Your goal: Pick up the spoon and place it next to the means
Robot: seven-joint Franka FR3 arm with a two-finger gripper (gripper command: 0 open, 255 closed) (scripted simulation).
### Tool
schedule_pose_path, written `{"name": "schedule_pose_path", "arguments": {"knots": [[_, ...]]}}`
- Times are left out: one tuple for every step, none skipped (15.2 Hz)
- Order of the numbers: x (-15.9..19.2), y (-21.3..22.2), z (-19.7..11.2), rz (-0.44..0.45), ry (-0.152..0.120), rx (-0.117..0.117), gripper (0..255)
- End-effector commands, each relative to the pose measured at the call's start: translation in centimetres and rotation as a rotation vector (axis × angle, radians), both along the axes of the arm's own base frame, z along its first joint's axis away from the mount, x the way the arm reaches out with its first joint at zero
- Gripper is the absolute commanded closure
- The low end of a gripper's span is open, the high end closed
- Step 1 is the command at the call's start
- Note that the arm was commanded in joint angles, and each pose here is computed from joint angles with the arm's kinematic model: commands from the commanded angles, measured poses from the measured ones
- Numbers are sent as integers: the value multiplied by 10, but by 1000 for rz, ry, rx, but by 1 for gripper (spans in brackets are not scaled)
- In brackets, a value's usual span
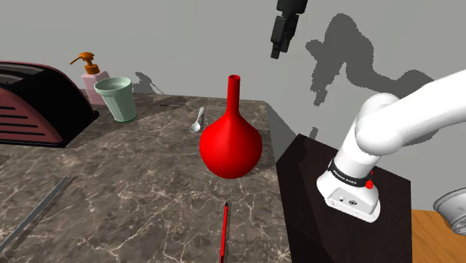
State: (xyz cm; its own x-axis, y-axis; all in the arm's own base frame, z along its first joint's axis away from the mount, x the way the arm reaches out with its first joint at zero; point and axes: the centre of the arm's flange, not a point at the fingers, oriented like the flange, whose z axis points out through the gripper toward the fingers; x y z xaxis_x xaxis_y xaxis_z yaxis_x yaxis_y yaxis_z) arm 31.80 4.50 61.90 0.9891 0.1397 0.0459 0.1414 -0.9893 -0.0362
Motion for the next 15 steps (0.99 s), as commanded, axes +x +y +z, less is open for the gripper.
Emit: {"name": "schedule_pose_path", "arguments": {"knots": [[0, 0, 0, 0, 0, 0, 0], [8, 7, -8, -38, 5, 7, 0], [15, 13, -17, -76, 9, 13, 0], [23, 19, -25, -114, 14, 20, 0], [31, 25, -34, -152, 19, 26, 0], [40, 30, -42, -190, 23, 33, 0], [48, 35, -50, -228, 28, 40, 0], [57, 40, -59, -266, 33, 46, 0], [66, 45, -67, -304, 37, 53, 0], [75, 50, -76, -342, 42, 60, 0], [84, 54, -84, -380, 46, 66, 0], [93, 58, -93, -418, 51, 73, 0], [102, 61, -101, -457, 56, 79, 0], [111, 64, -110, -495, 60, 86, 0], [121, 67, -118, -533, 65, 93, 0]]}}
